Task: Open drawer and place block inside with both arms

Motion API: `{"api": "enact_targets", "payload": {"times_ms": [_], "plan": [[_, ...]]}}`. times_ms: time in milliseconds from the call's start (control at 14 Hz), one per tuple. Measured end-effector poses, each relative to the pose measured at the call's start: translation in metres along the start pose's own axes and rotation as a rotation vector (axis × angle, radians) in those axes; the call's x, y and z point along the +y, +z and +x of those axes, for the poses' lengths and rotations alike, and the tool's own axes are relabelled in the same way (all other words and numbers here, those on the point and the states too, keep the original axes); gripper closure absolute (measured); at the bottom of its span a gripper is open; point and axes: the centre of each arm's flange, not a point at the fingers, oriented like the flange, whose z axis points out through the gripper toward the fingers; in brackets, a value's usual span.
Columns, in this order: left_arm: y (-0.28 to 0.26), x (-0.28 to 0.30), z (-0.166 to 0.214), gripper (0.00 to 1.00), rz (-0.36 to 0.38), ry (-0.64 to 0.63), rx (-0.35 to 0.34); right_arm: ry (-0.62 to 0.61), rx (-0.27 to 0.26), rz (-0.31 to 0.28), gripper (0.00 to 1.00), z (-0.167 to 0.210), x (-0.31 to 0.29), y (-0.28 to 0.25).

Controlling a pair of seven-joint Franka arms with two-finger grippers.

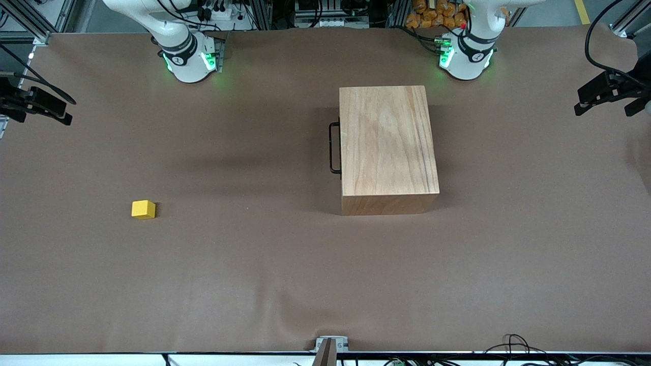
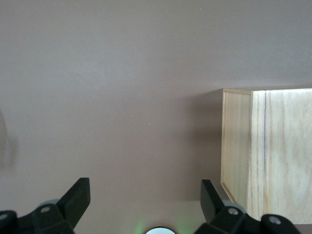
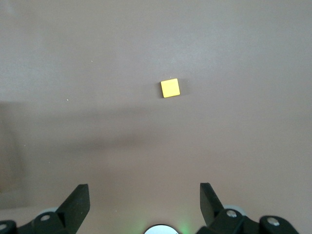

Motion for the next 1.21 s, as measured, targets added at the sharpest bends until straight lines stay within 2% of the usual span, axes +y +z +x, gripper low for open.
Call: {"api": "enact_targets", "payload": {"times_ms": [286, 643, 929, 1214], "plan": [[0.000, 0.000, 0.000, 0.00, -0.003, 0.000, -0.001, 0.000, -0.005, 0.000, 0.00, 0.000, 0.000, 0.000], [0.008, 0.014, 0.004, 0.00, -0.040, 0.012, -0.024, 0.000, -0.013, 0.000, 0.00, 0.000, 0.000, 0.003], [0.020, 0.078, 0.006, 0.00, -0.034, 0.016, -0.050, 0.003, -0.030, -0.001, 0.00, 0.000, 0.002, 0.011], [0.052, 0.165, 0.006, 0.00, -0.017, -0.004, -0.113, 0.012, -0.045, 0.000, 0.00, 0.001, 0.006, 0.017]]}}
